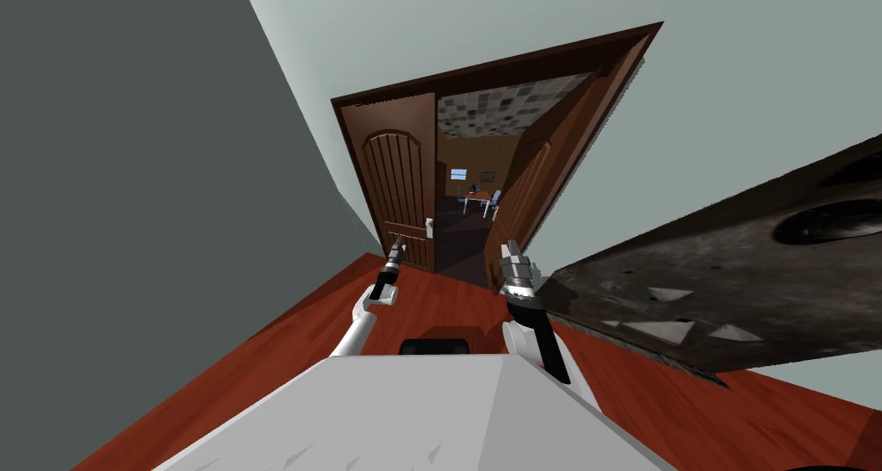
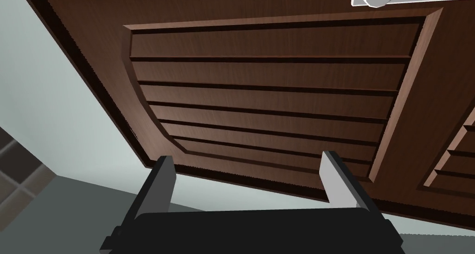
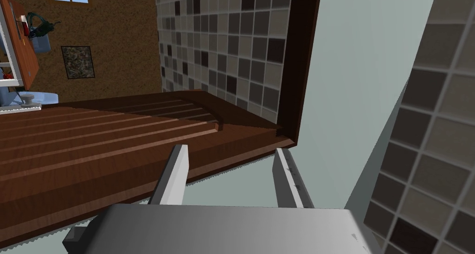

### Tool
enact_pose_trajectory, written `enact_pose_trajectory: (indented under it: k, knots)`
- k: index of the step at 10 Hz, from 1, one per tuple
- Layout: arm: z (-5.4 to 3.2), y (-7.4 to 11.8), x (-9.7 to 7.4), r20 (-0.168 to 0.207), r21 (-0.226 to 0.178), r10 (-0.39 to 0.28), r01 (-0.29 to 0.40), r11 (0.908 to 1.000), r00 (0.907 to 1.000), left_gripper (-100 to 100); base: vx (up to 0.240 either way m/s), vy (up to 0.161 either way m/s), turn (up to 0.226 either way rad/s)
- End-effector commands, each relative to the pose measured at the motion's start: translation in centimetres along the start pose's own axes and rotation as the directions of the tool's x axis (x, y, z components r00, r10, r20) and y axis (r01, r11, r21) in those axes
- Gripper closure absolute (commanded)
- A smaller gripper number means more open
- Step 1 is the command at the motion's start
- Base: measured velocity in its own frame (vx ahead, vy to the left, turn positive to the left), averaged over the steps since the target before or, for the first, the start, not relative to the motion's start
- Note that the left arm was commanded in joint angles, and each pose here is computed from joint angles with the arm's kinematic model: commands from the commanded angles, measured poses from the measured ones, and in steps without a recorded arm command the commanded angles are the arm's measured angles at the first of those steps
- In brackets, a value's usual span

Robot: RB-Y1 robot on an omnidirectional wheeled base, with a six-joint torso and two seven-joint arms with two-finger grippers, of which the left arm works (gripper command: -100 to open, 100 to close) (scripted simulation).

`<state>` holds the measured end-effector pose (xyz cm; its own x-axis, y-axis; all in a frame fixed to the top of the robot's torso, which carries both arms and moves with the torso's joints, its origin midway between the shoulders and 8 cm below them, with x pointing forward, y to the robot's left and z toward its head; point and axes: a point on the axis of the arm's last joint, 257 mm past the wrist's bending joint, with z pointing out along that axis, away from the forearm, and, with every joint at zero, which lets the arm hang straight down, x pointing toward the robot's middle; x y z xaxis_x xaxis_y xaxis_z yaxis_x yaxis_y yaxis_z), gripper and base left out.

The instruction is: Push the door open

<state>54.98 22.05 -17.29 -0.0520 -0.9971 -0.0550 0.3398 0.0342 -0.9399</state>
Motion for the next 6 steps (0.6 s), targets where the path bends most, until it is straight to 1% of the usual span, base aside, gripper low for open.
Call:
enact_pose_trajectory:
  k: [1,3,6]
  knots:
    - [0.40,1.2,0.5,-0.007,-0.023,-0.006,0.006,0.9997,1.0000,-100,0.074,0.043,-0.053]
    - [0.85,2.7,1.2,-0.017,-0.055,-0.012,0.011,0.9984,0.9998,-100,0.090,0.034,-0.047]
    - [1.47,4.7,2.2,-0.032,-0.098,-0.023,0.020,0.9950,0.9992,-100,0.099,0.059,-0.041]
